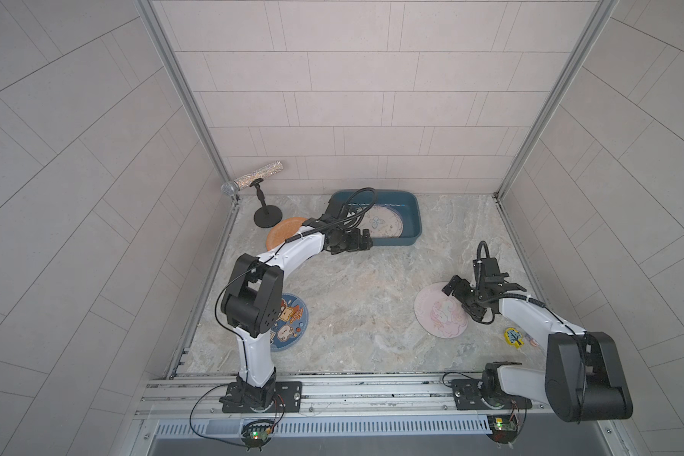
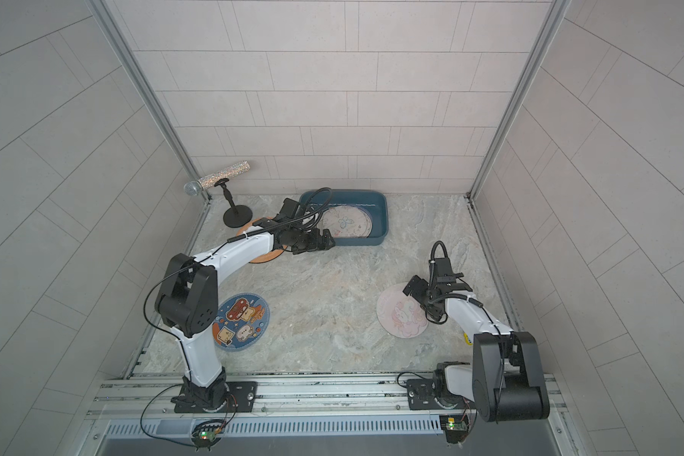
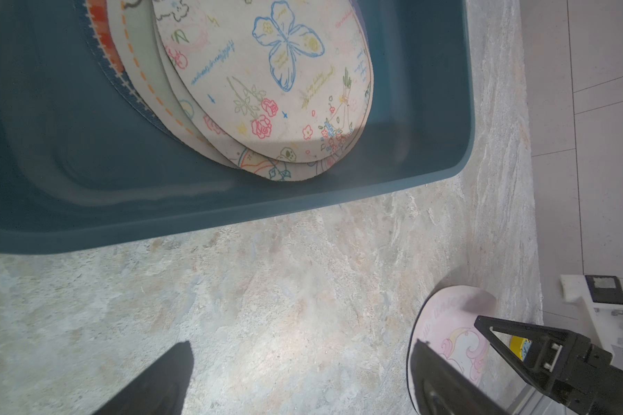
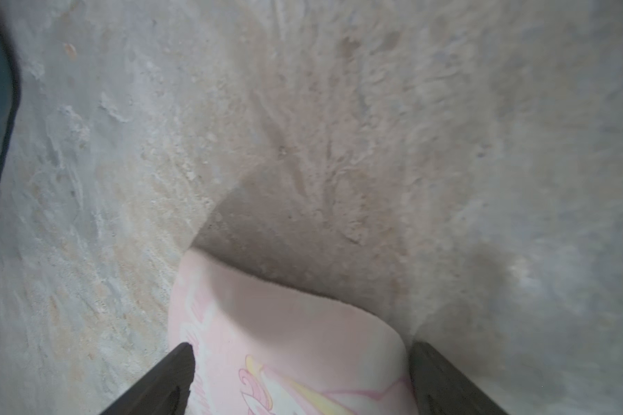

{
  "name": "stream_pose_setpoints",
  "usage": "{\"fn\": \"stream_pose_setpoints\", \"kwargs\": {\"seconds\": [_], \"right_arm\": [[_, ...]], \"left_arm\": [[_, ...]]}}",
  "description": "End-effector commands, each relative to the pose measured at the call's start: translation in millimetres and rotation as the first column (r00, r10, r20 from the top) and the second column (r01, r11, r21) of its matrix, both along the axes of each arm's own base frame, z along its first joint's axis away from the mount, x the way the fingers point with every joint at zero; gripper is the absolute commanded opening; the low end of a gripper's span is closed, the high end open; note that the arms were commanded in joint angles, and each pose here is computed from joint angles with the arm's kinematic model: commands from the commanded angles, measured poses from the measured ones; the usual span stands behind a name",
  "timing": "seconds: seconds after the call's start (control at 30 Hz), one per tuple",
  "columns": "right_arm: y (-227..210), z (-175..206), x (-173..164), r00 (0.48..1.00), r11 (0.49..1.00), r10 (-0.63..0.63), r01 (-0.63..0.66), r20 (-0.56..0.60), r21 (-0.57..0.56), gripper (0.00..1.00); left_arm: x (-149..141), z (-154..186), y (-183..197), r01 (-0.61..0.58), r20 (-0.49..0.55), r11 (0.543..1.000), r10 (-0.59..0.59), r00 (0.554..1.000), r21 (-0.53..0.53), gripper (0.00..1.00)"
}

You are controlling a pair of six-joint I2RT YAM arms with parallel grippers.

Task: Put the coasters into the storage box
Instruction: Move the coaster to the center of the board.

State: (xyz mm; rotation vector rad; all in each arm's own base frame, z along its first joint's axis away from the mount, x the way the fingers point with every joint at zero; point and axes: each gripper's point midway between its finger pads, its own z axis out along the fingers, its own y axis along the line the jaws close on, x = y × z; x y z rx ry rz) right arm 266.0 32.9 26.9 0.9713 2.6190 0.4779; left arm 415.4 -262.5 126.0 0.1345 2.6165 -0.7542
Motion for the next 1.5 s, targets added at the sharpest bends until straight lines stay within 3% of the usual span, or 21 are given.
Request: {"fn": "stream_pose_setpoints", "kwargs": {"seconds": [0.0, 0.27, 0.4, 0.7, 0.9, 1.2, 1.47], "right_arm": [[22.0, -39.1, -53.9, 0.971, 0.996, 0.03, -0.007, -0.239, 0.094, 0.96], [16.1, -34.0, -52.5, 0.951, 0.985, 0.17, -0.162, -0.257, 0.055, 0.94], [3.6, -32.5, -59.8, 0.943, 0.983, 0.181, -0.182, -0.278, 0.024, 0.88], [-14.6, -24.3, -74.4, 0.947, 0.983, 0.152, -0.175, -0.282, -0.061, 0.8], [-18.1, -26.4, -80.2, 0.948, 0.985, 0.137, -0.16, -0.288, -0.057, 0.77], [-19.6, -29.1, -76.8, 0.954, 0.989, 0.13, -0.143, -0.27, -0.027, 0.7], [-11.1, -36.2, -77.0, 0.953, 0.988, 0.154, -0.154, -0.262, 0.02, 0.62]], "left_arm": [[-4.2, 10.9, -0.4, 0.004, 0.019, 1.0, -0.003, 1.0, -0.012, 0.99], [-8.6, 8.4, -3.7, 0.008, -0.002, 0.999, -0.008, 1.0, -0.032, 0.99], [-19.9, 5.1, -10.0, 0.031, -0.017, 0.999, -0.032, 0.999, -0.039, 0.99], [-83.0, -23.7, -67.4, 0.195, -0.114, 0.977, -0.204, 0.972, -0.087, 0.98], [-119.7, -45.5, -103.8, 0.295, -0.156, 0.951, -0.307, 0.939, -0.096, 0.91], [-143.2, -77.8, -119.1, 0.366, -0.218, 0.93, -0.363, 0.906, -0.027, 0.7], [-154.3, -95.2, -126.6, 0.402, -0.253, 0.915, -0.383, 0.889, 0.026, 0.66]]}}
